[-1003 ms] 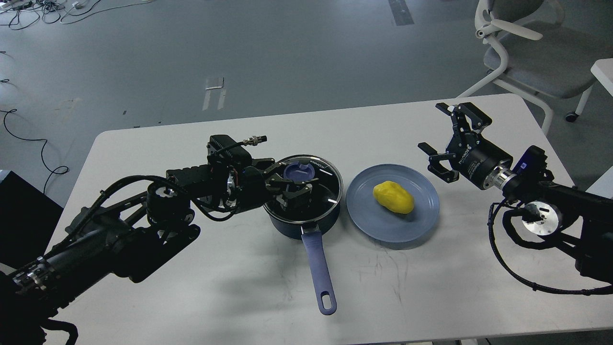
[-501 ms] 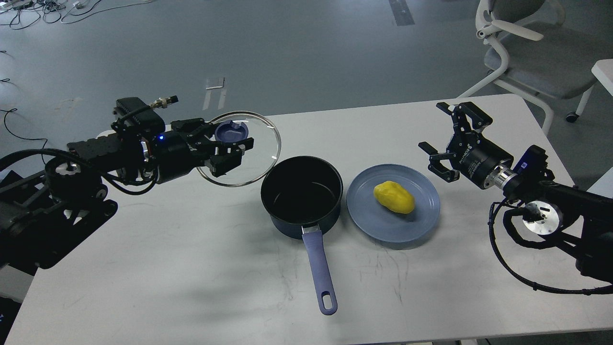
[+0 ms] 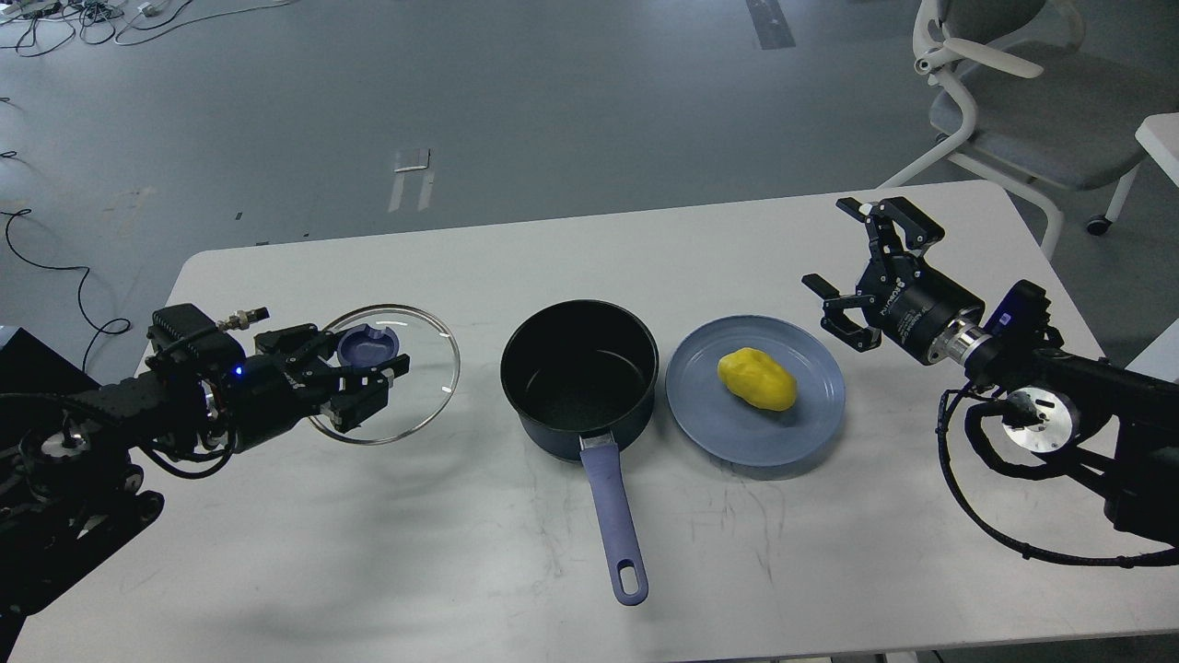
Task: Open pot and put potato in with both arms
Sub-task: 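Carry the lid beside the saucepan nearer the robot and lower it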
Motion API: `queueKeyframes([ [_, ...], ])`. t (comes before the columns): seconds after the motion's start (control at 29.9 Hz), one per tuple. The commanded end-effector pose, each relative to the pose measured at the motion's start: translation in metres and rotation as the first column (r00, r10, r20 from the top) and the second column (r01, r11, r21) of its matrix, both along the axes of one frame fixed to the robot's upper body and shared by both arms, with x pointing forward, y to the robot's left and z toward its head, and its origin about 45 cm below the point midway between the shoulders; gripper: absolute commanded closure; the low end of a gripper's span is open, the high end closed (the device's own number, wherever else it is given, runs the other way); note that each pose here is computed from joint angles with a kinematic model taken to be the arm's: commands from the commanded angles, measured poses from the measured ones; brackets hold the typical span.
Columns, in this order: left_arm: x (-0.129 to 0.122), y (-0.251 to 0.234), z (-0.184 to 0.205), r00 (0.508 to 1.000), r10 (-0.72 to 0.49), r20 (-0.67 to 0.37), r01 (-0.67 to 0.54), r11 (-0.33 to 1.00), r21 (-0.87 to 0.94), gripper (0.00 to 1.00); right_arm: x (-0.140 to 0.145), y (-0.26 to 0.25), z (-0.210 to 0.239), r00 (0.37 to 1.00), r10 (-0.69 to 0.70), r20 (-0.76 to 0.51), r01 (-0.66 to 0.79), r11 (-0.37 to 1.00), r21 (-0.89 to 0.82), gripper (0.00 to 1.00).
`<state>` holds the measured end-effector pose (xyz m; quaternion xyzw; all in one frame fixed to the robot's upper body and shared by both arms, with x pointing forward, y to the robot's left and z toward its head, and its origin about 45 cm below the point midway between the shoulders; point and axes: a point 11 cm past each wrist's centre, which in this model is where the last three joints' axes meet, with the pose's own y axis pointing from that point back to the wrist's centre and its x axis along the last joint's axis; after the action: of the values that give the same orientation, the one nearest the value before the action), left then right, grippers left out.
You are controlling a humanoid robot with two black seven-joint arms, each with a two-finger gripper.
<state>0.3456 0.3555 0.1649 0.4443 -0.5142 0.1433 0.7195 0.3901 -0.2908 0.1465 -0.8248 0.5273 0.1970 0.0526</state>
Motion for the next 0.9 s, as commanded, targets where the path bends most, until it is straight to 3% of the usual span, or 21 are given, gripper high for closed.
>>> queueKeyframes([
  [0.0, 0.002, 0.007, -0.013, 0.999, 0.032, 0.004, -0.032, 0.999, -0.002, 0.65, 0.0, 0.0, 0.0, 1.0, 0.0, 0.0, 0.0, 1.0, 0.0, 0.0],
  [0.63, -0.02, 0.009, -0.062, 0.992, 0.105, -0.069, -0.107, 0.994, -0.034, 0.57, -0.004, -0.002, -0.005, 1.0, -0.003, -0.013, 0.003, 1.0, 0.002, 0.0],
  [0.74, -0.021, 0.01, -0.064, 0.991, 0.113, -0.073, -0.116, 0.993, -0.032, 0.46, -0.004, -0.002, -0.005, 1.0, -0.003, -0.013, 0.003, 1.0, 0.0, 0.0],
  [0.87, -0.02, 0.009, -0.065, 0.991, 0.113, -0.073, -0.116, 0.993, -0.035, 0.23, -0.004, -0.001, -0.005, 1.0, -0.002, -0.013, 0.002, 1.0, 0.001, 0.0],
])
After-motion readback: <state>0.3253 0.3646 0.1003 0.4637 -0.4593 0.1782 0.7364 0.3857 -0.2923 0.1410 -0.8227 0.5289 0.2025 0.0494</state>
